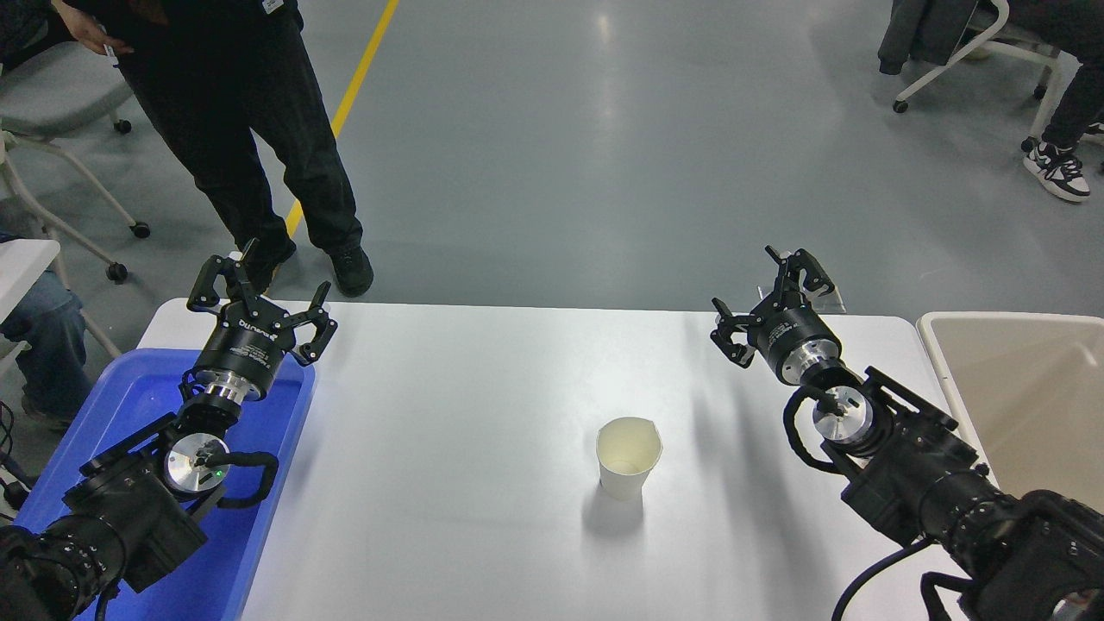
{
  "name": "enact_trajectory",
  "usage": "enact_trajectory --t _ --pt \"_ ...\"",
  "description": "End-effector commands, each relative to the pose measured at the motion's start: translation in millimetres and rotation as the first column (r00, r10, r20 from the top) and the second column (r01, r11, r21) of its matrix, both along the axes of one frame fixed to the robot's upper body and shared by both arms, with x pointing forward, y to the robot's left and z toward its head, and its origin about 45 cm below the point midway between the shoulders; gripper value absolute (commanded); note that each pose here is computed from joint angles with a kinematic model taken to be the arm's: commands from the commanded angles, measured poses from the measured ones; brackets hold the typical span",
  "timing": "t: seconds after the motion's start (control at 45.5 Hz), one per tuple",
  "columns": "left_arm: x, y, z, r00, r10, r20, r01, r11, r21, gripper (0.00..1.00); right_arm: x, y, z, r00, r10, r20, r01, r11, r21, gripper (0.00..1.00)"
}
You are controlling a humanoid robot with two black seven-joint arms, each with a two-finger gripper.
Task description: Dispose of the paper cup in the dustbin
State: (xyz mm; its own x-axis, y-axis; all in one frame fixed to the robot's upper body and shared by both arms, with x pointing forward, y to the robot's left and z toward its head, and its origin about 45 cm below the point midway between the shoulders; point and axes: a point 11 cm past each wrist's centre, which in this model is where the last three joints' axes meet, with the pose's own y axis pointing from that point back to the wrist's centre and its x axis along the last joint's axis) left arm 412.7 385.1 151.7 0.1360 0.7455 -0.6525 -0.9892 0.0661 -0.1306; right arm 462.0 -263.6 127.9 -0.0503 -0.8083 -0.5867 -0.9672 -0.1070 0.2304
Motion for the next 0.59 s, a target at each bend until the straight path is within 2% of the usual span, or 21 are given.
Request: enact_trajectory --t 0.0,0.154,0.308,0.571 --pt "0.0 0.0 -0.1 1.000 0.000 0.000 0.000 1.000 0.000 1.00 -1.2 1.1 -1.6 1.000 0.006 -0.002 -0.006 1.000 -0.002 1.00" --pt "0.0 0.1 0.1 1.000 0.001 0.001 -0.001 1.000 0.000 1.00 -1.8 3.4 0.0 1.000 0.023 0.006 -0.023 1.000 0.003 1.00" --pt "0.0 0.1 0.1 1.000 0.001 0.001 -0.001 1.000 0.000 1.00 -12.4 -4.2 11.0 0.993 0.111 0.041 -0.110 0.994 -0.026 1.00" --pt "0.0 0.1 0.1 1.000 0.001 0.001 -0.001 1.000 0.000 1.00 -21.4 -6.9 20.1 0.961 0.274 0.039 -0.259 0.942 -0.215 1.00"
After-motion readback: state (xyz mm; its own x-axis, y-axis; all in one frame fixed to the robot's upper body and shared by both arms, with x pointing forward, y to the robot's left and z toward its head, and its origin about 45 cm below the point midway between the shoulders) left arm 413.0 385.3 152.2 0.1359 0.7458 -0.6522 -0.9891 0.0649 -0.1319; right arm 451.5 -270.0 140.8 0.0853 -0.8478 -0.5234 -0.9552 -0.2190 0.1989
